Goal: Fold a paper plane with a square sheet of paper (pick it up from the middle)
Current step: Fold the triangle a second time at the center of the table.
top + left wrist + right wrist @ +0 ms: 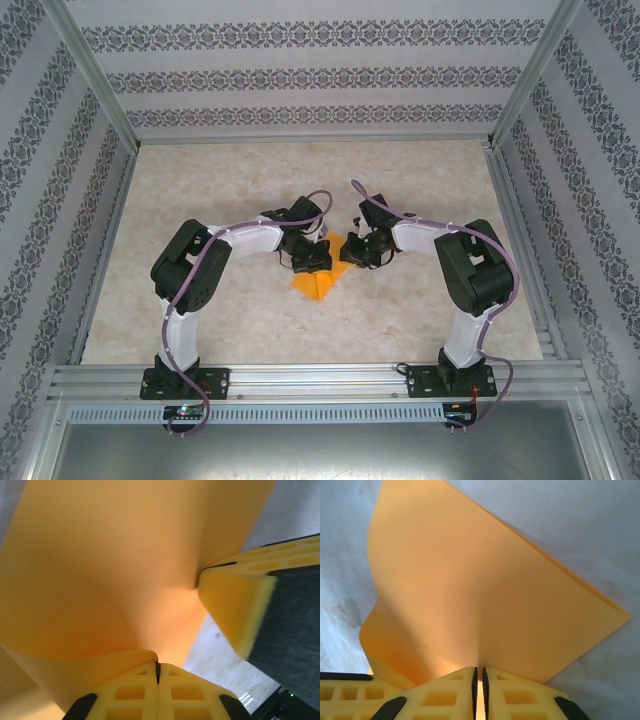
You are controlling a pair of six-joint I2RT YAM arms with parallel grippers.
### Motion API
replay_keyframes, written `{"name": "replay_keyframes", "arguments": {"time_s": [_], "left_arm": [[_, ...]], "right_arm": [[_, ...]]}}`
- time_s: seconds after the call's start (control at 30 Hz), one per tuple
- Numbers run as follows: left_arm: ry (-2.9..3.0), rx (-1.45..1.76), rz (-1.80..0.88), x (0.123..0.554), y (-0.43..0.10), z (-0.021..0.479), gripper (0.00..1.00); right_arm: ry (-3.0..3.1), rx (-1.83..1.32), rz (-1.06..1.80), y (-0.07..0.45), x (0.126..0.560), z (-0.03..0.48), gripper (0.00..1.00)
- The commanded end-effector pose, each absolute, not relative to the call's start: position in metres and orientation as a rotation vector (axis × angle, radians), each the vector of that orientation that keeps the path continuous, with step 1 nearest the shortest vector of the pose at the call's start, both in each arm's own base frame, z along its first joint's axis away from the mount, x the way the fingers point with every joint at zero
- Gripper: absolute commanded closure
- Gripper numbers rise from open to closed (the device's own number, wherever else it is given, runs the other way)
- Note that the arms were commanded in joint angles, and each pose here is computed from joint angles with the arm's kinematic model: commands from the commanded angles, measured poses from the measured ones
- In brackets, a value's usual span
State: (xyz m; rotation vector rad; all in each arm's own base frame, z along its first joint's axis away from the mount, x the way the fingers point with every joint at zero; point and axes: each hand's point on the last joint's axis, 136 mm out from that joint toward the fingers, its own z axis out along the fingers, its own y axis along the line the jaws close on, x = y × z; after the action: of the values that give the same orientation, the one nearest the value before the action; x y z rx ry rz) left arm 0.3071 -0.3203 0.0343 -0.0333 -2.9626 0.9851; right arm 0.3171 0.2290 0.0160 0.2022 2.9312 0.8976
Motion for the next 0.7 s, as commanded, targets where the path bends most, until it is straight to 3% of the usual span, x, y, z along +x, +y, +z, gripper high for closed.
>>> {"name": "replay_keyframes", "arguments": {"time_s": [0.0, 0.67], "left_arm": [[-2.940, -0.081, 0.979, 0.302, -0.327, 0.031, 1.00], [-2.926, -0.086, 0.945, 0.299, -0.326, 0.017, 0.99]], "right_arm": [[2.986, 0.207, 0.837, 0.221, 0.308, 0.001, 0.86], [2.984, 0.189, 0.839, 0.224, 0.308, 0.005, 0.85]]}}
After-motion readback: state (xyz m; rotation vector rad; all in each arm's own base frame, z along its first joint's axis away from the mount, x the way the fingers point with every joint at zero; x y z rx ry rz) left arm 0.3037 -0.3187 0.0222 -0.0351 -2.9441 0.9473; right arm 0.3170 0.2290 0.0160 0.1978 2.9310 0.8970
